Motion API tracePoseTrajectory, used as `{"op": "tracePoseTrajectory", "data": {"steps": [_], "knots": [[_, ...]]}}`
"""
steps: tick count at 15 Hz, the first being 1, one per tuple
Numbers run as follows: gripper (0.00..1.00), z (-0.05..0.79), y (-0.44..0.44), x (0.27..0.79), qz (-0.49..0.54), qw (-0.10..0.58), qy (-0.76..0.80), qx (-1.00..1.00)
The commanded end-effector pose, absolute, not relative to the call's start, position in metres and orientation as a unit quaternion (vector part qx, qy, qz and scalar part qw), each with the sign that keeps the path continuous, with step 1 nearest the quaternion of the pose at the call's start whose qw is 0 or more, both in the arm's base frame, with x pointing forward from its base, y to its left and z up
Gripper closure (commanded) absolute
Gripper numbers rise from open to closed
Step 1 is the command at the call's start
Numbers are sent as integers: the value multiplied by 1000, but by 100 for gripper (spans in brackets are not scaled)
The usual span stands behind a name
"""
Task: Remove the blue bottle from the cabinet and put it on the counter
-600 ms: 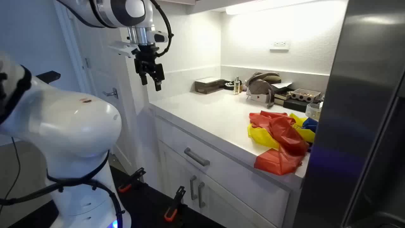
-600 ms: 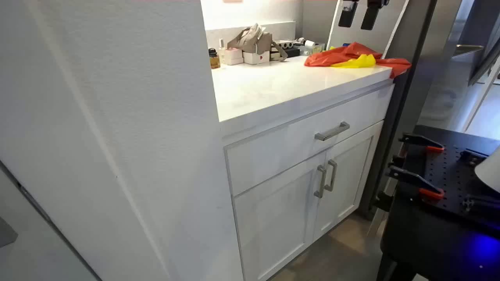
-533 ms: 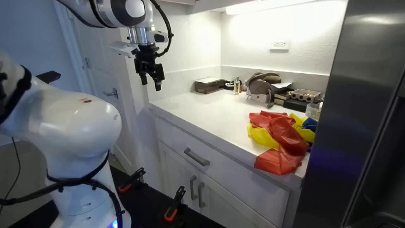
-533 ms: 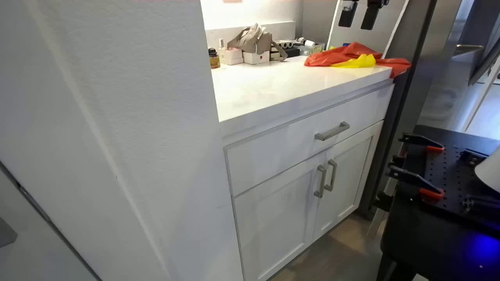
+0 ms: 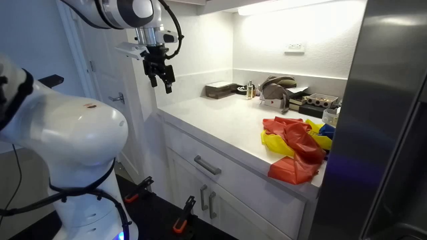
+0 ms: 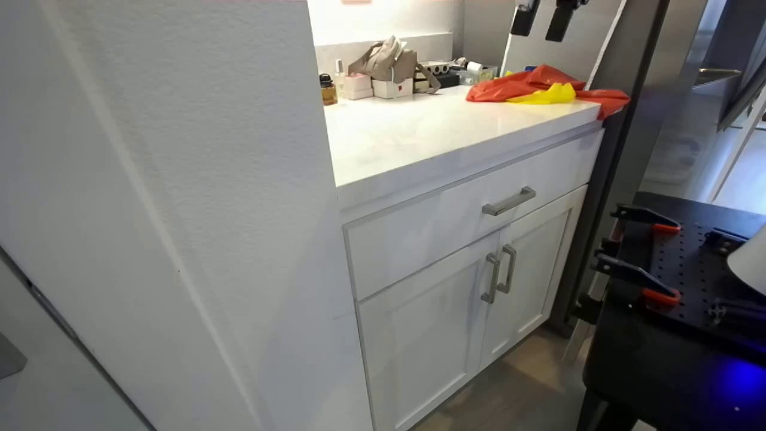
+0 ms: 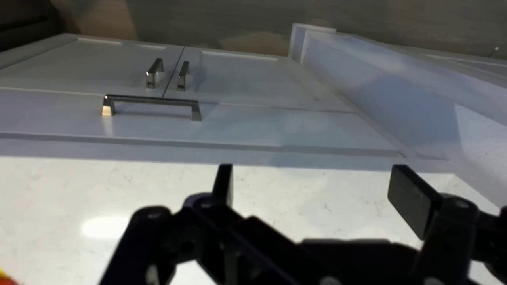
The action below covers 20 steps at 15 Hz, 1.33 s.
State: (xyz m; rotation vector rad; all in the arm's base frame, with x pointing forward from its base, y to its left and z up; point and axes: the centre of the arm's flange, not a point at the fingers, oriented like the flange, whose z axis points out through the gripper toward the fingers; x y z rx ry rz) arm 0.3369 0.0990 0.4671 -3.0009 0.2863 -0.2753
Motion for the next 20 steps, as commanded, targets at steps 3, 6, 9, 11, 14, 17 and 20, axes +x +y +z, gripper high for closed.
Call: {"op": "tracePoseTrajectory", "data": {"steps": [3,6,9,11,14,17,20], "knots": [[0,512,100,380,-212,53,99,-971],[0,546,102,395,-285,40,95,-953],[0,579,107,399,-352,22,90,-931],[0,598,112,398,-394,8,89,-915],[0,621,113,396,-455,-5,94,-885],[0,645,105,396,-517,-16,99,-850],[0,667,95,399,-570,-24,97,-816]]}}
